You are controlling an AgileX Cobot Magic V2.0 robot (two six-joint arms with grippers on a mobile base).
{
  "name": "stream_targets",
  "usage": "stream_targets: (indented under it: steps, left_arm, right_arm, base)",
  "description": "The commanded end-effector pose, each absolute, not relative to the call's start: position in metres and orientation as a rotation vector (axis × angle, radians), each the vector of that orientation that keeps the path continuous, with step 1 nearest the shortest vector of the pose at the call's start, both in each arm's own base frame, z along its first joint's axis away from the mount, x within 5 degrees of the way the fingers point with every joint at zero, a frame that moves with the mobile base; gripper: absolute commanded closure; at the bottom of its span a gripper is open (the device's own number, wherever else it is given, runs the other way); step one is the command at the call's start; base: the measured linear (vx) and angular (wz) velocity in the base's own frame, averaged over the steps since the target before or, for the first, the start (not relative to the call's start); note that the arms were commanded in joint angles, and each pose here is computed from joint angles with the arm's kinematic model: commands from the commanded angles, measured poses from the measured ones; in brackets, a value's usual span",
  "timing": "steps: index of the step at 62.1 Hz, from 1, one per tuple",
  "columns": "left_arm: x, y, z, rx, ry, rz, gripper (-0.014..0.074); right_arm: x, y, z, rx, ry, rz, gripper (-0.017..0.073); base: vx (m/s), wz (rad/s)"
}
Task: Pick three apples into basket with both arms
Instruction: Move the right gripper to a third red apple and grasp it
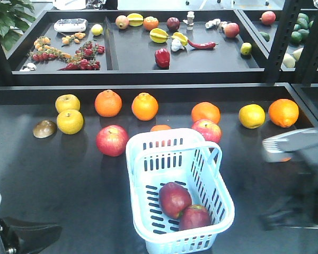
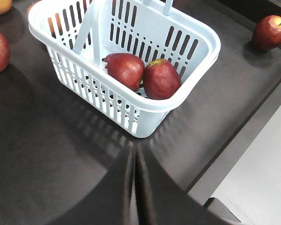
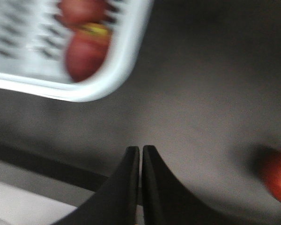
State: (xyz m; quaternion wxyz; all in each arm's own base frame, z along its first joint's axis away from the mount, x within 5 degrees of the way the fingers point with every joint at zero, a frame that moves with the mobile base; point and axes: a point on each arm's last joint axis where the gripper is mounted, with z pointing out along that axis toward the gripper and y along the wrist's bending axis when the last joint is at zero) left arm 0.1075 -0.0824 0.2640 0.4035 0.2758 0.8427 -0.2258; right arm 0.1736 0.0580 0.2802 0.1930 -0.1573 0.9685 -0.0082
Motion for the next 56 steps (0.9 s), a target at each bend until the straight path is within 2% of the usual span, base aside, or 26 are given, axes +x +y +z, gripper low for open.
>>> stream_targets:
  steps: [1,7,19,30,38,48,56]
  left_arm:
    - [0.113,-0.084,0.275,0.634,2.078,-0.588,0.0599]
    - [0.113,-0.084,0.275,0.627,2.070,-0.584,0.0599]
    - [0.113,-0.084,0.276,0.624,2.068,-0.583,0.0599]
    - [0.113,-0.084,0.276,0.623,2.068,-0.584,0.0599]
    - [0.113,-0.084,0.276,0.610,2.069,-0.601,0.0599]
    - [0.113,-0.085,0.276,0.610,2.075,-0.612,0.0599]
    - [0.111,-0.085,0.275,0.619,2.086,-0.620,0.0599]
  right_arm:
    - [0.167,0.033,0.304,-0.263,2.617,-0.282,0.0568]
    - [0.159,0.019,0.312,-0.127,2.585,-0.410,0.0568]
    - [0.156,0.008,0.314,-0.016,2.588,-0.500,0.0559]
    - [0.161,-0.018,0.327,0.110,2.621,-0.501,0.0541]
    - [0.169,-0.042,0.337,0.200,2.689,-0.404,0.0510]
    - [0.181,-0.078,0.325,0.365,2.794,-0.242,0.0368]
    - [0.193,-0.104,0.297,0.566,2.888,-0.082,0.0147]
  base:
    - [0.00,0.00]
    - [0.00,0.00]
    - [0.00,0.00]
    - [0.00,0.00]
    - [0.00,0.00]
    - [0.00,0.00]
    - [0.00,0.00]
